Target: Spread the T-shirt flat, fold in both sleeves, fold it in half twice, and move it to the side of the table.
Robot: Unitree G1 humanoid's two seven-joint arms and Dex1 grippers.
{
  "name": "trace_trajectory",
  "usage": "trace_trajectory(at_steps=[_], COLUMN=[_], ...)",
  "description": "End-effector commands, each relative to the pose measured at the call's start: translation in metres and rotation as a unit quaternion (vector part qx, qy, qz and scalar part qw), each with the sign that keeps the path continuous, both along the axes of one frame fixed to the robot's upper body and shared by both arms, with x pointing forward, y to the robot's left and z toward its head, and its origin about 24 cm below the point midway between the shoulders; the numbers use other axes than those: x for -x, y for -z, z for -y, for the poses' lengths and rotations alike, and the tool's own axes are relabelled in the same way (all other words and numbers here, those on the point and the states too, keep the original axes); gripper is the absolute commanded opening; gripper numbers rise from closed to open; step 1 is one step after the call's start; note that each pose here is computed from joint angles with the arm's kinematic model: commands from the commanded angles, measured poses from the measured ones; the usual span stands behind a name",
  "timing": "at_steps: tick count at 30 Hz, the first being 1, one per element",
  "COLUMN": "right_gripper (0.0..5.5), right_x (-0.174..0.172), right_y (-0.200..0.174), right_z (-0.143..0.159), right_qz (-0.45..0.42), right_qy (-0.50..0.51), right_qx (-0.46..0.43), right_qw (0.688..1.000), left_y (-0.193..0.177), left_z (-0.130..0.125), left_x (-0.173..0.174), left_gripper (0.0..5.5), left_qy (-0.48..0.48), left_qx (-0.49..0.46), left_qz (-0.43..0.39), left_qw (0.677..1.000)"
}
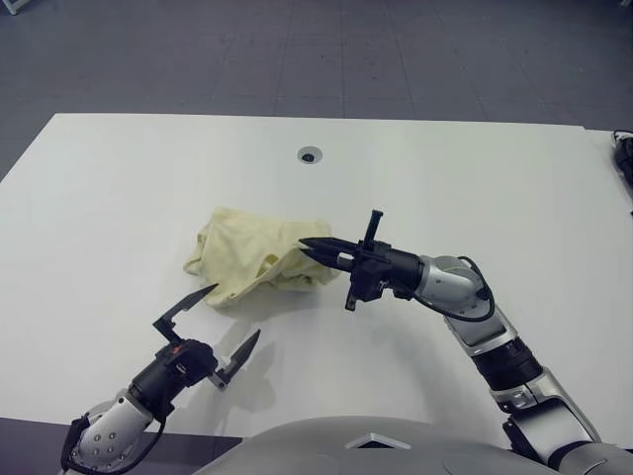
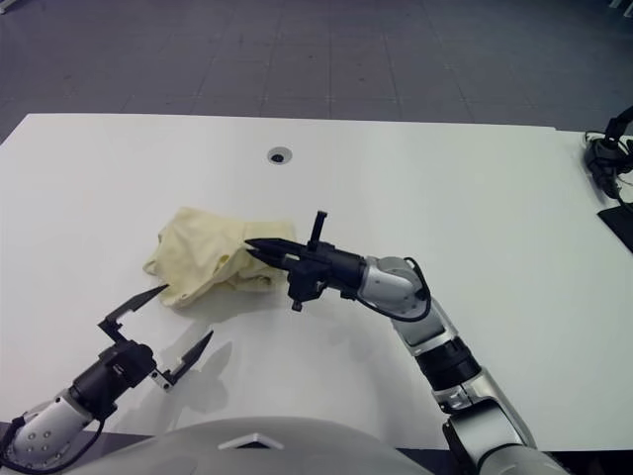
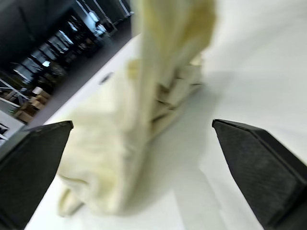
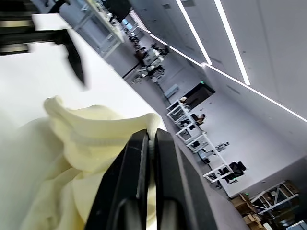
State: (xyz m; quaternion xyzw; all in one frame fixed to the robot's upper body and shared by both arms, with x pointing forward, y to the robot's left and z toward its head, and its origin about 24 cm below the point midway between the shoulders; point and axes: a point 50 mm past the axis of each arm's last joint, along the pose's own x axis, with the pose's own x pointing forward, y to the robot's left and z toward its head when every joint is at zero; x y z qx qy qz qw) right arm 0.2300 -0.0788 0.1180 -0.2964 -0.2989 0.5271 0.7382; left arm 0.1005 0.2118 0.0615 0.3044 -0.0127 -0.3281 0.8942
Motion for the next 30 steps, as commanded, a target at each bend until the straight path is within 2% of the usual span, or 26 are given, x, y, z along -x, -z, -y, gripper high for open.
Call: trace_trajectory(at_steps=[1,5,15,30], right_gripper=[0.0,0.0,0.0,0.0], right_x=[0.0,0.002,0.007,0.006], right_y=[-0.009,-0.008,-0.003,0.0], right_z=[0.0,0.001,0.004,0.005], right_qz=[0.012,0.012,0.008,0.009], right_qy=[0.006,0.008,0.01,0.015], right_qx=[-0.01,-0.008,-0.001,0.006], right_qw=[1.0,1.0,1.0,1.0], left_y=[0.006,0.012,0.002,0.002], left_z=[0.009,0.004,-0.003,-0.006], left_x=[-0.003,-0.014,-0.028,-0.029], left_gripper=[5.4,5.4,3.64,1.25], left_qy=[0.034,0.022,-0.007,-0.003], left_qx=[-0.025,-0.064,-0.07,-0.067], left_qz=[-0.012,-0.002,0.053,0.05], left_qw=[0.999,0.998,0.996,0.997])
